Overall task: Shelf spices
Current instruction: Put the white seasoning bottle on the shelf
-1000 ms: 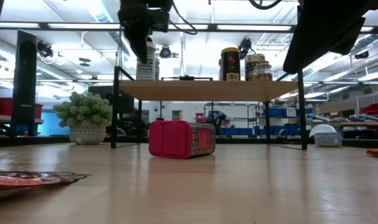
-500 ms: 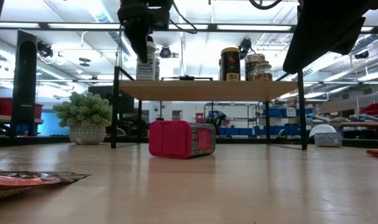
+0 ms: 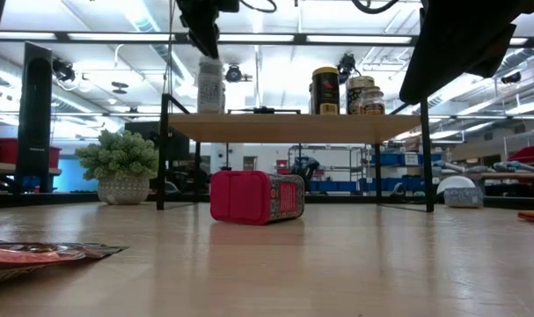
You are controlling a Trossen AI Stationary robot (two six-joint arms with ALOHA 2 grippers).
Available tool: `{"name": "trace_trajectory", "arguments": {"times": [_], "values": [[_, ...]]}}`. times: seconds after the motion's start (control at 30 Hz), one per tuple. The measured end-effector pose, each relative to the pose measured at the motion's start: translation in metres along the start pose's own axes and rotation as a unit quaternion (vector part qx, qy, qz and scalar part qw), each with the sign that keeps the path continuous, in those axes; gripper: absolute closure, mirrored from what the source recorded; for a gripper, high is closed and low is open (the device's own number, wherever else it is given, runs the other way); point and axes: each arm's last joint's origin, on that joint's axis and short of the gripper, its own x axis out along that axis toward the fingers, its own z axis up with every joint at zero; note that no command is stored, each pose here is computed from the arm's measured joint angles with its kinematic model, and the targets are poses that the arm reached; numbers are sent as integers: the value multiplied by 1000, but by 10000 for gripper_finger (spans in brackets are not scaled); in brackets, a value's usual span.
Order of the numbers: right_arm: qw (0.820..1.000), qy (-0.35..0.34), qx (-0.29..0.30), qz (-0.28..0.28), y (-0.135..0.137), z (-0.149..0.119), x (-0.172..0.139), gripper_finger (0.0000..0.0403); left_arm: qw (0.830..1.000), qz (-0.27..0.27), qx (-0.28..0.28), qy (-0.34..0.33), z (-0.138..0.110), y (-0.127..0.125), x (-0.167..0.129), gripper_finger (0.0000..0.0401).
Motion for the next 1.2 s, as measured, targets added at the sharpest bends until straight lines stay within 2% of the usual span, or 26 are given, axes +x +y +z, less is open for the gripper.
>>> {"name": "trace_trajectory", "arguments": {"times": [0.47, 0.63, 0.8, 0.93, 1.13, 1.2], "values": [[1000, -2, 1, 3, 1, 0, 0, 403, 1000, -7, -10, 26, -5, -2, 2, 168], [1000, -2, 5, 3, 1, 0, 0, 403, 1000, -6, -10, 16, -3, -1, -7, 168], [1000, -2, 5, 3, 1, 1, 0, 403, 1000, -13, -11, 16, -8, -2, -28, 178], [1000, -3, 7, 3, 1, 0, 0, 403, 999, -21, -29, -6, -19, -6, -50, 225], [1000, -15, 10, 7, 2, 2, 0, 403, 995, -64, -36, -75, -44, -35, -75, 381], [1000, -29, 11, 0, 2, 3, 0, 403, 990, -80, -33, -114, -54, -51, -79, 390]]}}
